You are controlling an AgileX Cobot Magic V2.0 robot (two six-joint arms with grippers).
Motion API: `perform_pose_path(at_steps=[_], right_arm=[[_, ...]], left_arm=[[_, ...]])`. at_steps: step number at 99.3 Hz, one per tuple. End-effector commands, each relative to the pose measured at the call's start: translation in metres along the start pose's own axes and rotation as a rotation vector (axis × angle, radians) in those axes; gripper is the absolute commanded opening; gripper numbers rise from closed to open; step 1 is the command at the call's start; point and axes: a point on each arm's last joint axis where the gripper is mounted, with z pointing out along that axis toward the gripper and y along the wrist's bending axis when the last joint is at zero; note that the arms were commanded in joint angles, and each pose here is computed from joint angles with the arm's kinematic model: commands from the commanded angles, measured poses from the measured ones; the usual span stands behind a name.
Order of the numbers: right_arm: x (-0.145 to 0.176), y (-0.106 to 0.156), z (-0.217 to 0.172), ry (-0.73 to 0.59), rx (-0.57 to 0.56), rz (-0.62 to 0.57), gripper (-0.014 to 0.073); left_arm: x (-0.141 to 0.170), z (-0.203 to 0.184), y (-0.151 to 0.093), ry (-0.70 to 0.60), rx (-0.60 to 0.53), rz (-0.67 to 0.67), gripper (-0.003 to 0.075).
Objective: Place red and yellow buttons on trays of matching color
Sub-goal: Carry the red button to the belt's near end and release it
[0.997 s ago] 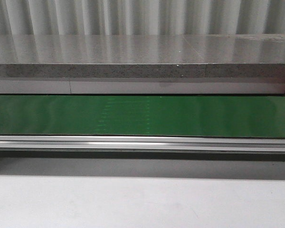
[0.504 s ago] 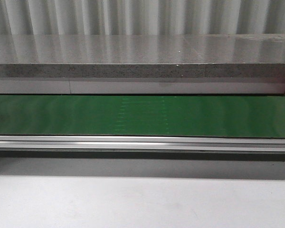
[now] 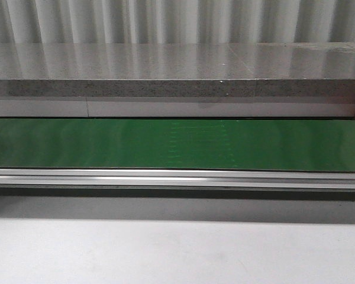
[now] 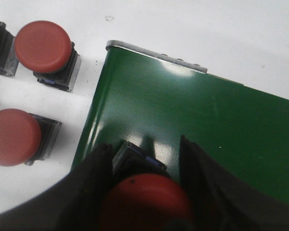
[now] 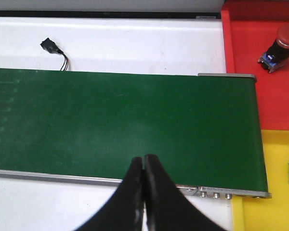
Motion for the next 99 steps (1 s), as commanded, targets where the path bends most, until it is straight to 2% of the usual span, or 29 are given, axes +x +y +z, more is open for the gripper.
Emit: perform_pose_path(at_steps=[1,10,17,38,56,67,77,99], right_arm=[[-0.011,0.001,-0.007,-0.083,0.003,-0.006,-0.0124],[-0.011,0.001,-0.007,-0.083,0.003,-0.006,-0.0124],[-0.011,0.001,-0.007,-0.083,0.003,-0.006,-0.0124],[-0.011,0.001,-0.007,-0.083,0.003,-0.006,-0.0124],[-0.011,0.001,-0.007,-0.083,0.003,-0.006,-0.0124],[-0.011,0.001,-0.007,-0.083,0.003,-0.006,-0.0124],[-0.011,0.001,-0.007,-0.083,0.003,-0.006,-0.0124],[-0.011,0.001,-0.007,-0.083,0.003,-0.006,-0.0124]], left_arm=[[-0.013,-0.019,-0.007,-0.096,0.021,0.009,0.0325],[-0.013,-0.019,-0.009,-0.094,0.024,0.03,0.0491],[-0.011,-0.019,-0.013,-0.086,0.032,0.047,0.0545],[-0.018,-0.031,-0.024,-0.11,0.053,0.095,0.0547],[-0.031,-0.066,-0.027,-0.212,0.056,0.118,0.0547],[-0.029,-0.085,-0.025,-0.234,0.034,0.145,0.0547],[-0.023,-0.093,-0.013,-0.188,-0.011,0.142,0.0547],[-0.011,-0.081,0.04,-0.153,-0.124,-0.035,0.0547]])
